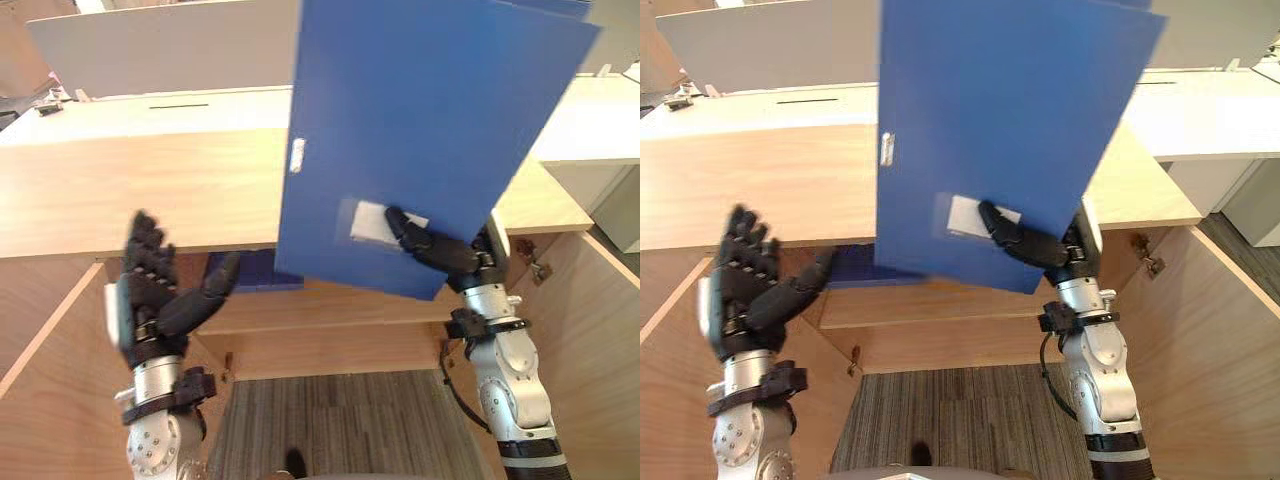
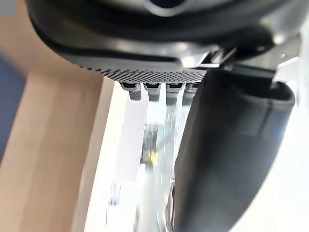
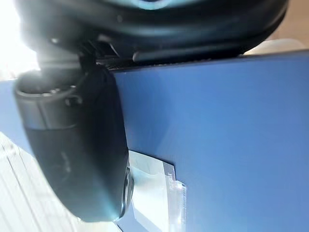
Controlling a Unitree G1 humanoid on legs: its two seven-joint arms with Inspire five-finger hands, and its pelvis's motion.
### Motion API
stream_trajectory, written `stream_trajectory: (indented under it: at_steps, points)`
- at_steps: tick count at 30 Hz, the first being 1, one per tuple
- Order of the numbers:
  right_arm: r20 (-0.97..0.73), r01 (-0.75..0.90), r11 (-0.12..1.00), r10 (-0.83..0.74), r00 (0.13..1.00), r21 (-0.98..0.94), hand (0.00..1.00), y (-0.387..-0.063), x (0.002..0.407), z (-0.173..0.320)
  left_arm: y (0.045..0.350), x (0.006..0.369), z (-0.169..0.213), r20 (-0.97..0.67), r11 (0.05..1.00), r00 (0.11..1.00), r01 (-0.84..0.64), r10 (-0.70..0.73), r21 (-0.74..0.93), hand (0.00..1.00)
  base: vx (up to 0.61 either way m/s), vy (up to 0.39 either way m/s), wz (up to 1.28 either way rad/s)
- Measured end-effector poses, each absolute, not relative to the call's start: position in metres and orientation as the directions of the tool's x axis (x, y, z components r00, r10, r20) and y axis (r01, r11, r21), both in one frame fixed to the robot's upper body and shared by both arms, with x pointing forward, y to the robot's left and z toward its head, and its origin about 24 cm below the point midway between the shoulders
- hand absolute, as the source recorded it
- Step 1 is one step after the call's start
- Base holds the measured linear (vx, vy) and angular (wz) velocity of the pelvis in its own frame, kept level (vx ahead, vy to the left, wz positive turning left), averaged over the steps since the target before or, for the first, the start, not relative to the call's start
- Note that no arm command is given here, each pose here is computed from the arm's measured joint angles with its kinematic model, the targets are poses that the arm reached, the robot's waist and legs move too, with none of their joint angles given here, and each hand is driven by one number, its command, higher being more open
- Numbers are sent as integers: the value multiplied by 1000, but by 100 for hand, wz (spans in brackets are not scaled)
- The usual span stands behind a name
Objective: Walk over to the cabinet, pick up the folder, carry it to the office cabinet, place the folder inside the office cabinet, then close the office cabinet door
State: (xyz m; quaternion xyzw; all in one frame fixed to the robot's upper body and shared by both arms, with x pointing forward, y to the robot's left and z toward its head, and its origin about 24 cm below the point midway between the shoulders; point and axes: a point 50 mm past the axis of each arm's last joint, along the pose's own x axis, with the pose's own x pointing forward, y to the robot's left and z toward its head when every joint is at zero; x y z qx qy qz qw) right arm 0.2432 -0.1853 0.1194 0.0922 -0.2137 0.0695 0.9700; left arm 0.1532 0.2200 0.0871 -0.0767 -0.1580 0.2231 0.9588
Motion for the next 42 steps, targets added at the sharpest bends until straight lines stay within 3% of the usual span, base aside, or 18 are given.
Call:
stream_trajectory:
  at_steps: [6,10,15,20,27,33,37,42]
  points:
    - [427,-183,971,100,898,157,0,-182,239,119,228,132,67,160,834,821,-524,549,-172,100,5,-3,10]
    - [419,-206,967,126,899,151,0,-176,240,117,226,128,27,-4,833,839,-542,545,-115,100,-16,-4,13]
    - [356,-348,937,313,880,38,0,-138,235,106,208,113,-78,-466,919,797,-380,384,106,100,-4,0,1]
    - [317,-438,893,446,837,-103,0,-98,233,98,200,110,-124,-663,953,685,-241,302,184,100,-53,18,5]
    - [378,-447,805,583,720,-389,0,-38,249,116,214,178,-106,-557,937,754,-254,348,242,100,-220,30,-15]
    - [371,-393,745,629,683,-539,0,-26,260,122,211,216,-78,-424,932,832,-291,358,217,100,-118,3,-8]
    - [524,-283,849,505,686,-447,0,-38,285,171,202,259,-32,-231,932,904,-340,360,123,100,-132,-47,13]
    - [686,-182,961,275,674,-207,0,-72,307,230,194,269,-7,-119,936,929,-348,351,50,100,-58,-48,3]
